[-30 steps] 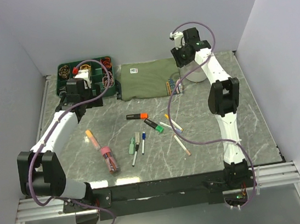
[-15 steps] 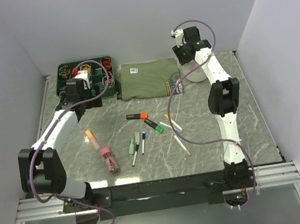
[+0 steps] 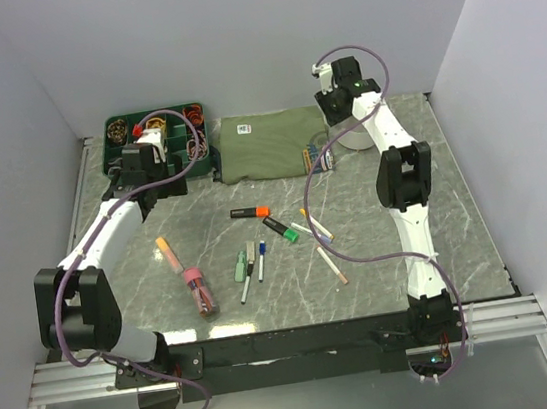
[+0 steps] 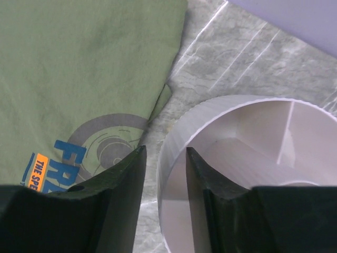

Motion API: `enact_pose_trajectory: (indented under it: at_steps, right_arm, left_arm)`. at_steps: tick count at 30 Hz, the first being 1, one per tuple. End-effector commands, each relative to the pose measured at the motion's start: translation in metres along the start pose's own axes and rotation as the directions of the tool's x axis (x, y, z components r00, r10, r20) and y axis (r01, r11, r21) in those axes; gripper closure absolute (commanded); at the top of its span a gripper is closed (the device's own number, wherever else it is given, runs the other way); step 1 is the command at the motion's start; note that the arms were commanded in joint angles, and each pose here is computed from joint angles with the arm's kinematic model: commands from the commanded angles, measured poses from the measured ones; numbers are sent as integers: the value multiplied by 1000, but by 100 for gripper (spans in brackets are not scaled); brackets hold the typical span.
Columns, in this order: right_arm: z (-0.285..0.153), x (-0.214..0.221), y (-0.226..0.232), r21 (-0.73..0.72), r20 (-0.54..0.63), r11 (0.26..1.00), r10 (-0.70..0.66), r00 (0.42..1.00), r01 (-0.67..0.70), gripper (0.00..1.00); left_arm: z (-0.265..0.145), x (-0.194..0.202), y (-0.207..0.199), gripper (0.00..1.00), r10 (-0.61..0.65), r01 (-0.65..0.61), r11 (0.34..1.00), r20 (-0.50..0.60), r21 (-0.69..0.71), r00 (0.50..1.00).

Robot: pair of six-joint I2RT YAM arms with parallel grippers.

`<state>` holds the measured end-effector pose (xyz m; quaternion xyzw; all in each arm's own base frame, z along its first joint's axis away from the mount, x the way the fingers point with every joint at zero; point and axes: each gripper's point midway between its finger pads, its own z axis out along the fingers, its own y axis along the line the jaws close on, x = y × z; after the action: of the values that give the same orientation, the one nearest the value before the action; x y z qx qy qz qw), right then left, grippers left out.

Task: Sort the stationery into containers
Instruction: Pick up the storage box at the corner of the board.

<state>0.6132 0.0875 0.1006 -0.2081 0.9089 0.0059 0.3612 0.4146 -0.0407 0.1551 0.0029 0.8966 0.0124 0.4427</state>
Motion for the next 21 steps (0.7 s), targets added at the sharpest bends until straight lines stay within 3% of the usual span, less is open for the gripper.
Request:
enact_pose_trajectory:
  at_steps: [1,16,21]
  right_arm:
    - [-4,-20,-8,21,66,1000,19,998,-21,58]
    - [-38,-11,-13,94,21,995,-22,1000,20,94]
    - [-84,-20,-9,89,47,996,-32,998,28,100]
  left_arm:
    - [-3,-19,-3,0,-21,20,1000,42,13,999]
    - [-7,-16,-5,1,-44,42,999,47,34,998]
    - [-13,-12,-7,1,-42,39,998,70,52,997]
